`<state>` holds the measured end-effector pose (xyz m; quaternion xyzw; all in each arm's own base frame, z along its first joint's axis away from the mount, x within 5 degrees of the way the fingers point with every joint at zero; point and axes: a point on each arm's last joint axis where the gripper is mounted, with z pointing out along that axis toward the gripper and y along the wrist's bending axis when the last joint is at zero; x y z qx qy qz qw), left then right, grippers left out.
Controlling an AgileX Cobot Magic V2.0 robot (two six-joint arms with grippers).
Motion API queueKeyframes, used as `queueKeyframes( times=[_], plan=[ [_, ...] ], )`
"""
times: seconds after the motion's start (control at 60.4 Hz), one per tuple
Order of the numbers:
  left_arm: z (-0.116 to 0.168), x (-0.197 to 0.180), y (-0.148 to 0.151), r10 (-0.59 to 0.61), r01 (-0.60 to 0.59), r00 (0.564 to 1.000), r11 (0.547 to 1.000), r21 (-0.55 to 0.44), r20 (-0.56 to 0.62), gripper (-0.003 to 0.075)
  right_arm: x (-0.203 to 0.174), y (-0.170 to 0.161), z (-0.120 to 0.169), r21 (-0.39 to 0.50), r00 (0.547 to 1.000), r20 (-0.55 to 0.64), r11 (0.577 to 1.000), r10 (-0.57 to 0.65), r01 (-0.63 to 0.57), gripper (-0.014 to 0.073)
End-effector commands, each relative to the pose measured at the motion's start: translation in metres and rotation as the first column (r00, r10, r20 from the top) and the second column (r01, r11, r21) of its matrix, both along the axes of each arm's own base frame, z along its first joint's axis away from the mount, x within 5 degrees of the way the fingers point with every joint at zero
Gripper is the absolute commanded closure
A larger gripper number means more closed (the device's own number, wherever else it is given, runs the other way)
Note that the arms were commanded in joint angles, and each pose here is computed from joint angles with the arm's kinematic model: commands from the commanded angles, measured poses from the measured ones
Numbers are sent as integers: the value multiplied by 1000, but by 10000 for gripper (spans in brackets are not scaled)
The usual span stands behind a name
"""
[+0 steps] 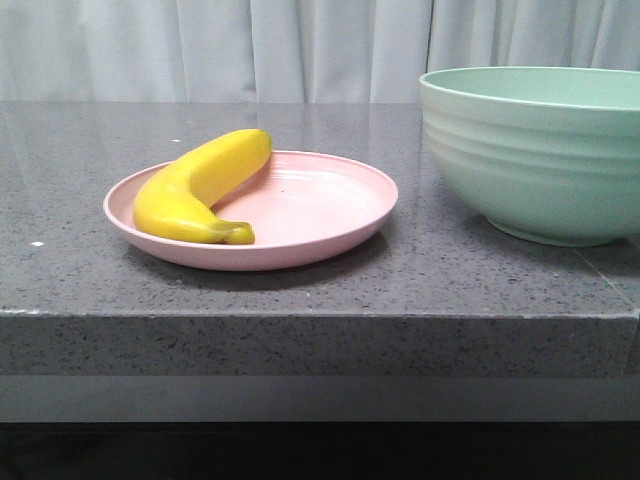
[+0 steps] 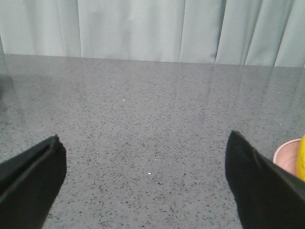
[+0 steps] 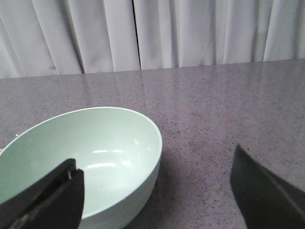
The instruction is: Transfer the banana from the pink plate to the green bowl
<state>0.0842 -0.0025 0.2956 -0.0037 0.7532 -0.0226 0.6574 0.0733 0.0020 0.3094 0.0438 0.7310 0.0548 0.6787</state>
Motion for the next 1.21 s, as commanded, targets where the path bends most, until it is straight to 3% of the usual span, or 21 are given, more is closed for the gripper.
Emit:
queueKeyframes(
  times=[0.0,0.083,0.265,0.447,0.645,0.844,1.191],
  plan=[
    [22,4,-1,-15,14,997,1000,7,72,49,1,-1,17,-13,995,96,1000,-10,11,-54],
    [34,12,-5,-55,55,998,997,61,5,49,1,-1,17,-13,995,96,1000,-10,11,-54],
    [62,43,-25,-189,202,957,979,34,-220,49,1,-1,17,-13,995,96,1000,-10,11,-54],
    [69,75,-64,-361,366,828,928,-75,-429,49,1,-1,17,-13,995,96,1000,-10,11,-54],
    [58,111,-115,-456,463,711,877,-131,-536,49,1,-1,17,-13,995,96,1000,-10,11,-54],
    [38,141,-153,-468,491,630,858,-150,-619,50,1,-1,17,-13,995,96,1000,-10,11,-54],
    [0,177,-182,-432,478,565,866,-148,-702,50,1,-1,17,-13,995,96,1000,-10,11,-54]
  ],
)
